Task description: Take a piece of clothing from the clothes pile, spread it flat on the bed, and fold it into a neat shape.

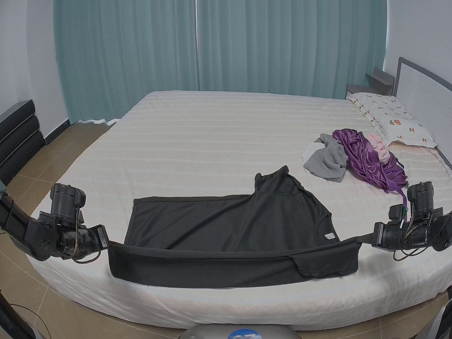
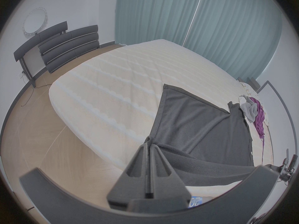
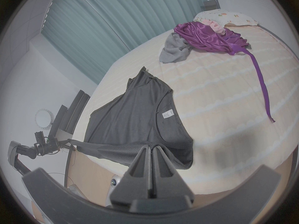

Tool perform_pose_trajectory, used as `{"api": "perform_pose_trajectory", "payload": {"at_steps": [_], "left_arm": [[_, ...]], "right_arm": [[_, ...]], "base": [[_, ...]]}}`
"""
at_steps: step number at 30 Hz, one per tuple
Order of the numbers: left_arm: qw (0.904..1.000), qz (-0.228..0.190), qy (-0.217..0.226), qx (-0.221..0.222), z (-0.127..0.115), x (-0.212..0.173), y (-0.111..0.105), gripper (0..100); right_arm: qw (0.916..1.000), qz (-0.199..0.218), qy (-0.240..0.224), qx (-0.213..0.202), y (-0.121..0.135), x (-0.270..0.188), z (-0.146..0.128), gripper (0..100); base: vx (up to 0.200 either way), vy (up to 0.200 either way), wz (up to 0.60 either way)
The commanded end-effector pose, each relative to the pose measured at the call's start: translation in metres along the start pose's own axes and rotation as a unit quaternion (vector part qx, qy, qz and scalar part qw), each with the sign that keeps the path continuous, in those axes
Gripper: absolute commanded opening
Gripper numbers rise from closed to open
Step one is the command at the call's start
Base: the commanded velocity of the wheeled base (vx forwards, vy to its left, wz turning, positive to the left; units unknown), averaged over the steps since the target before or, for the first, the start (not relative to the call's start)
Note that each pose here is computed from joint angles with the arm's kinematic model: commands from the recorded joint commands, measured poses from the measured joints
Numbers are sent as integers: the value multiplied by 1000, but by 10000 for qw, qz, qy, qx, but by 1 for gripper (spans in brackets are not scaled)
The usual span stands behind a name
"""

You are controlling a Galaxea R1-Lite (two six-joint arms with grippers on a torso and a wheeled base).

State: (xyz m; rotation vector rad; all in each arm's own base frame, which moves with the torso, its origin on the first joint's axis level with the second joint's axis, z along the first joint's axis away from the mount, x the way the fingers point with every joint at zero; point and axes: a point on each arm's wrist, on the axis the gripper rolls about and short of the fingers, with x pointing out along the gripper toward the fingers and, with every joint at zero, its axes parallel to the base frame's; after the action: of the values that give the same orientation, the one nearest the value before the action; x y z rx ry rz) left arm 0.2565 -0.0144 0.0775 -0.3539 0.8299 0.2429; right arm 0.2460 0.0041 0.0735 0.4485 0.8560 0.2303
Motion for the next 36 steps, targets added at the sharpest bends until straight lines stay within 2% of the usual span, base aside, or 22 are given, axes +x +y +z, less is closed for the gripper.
{"api": "perform_pose_trajectory", "payload": {"at_steps": [1,4,12,21,36], "left_arm": [[10000,-27,-64,-4,-1,-7,1,0],[10000,-32,-63,9,-2,-9,2,0],[10000,-43,-58,15,0,-5,0,0],[10000,-45,-66,12,13,15,-10,0],[9995,116,295,63,13,64,-17,0]], "right_arm": [[9997,53,-241,-69,6,-17,1,0],[9995,58,-284,-94,8,-24,-3,0],[10000,-9,65,9,1,-9,-12,0],[9995,-74,292,115,-8,22,0,0],[9985,-135,481,228,-20,58,12,0]], "base": [[0,0,0],[0,0,0],[0,0,0],[0,0,0],[0,0,0]]}}
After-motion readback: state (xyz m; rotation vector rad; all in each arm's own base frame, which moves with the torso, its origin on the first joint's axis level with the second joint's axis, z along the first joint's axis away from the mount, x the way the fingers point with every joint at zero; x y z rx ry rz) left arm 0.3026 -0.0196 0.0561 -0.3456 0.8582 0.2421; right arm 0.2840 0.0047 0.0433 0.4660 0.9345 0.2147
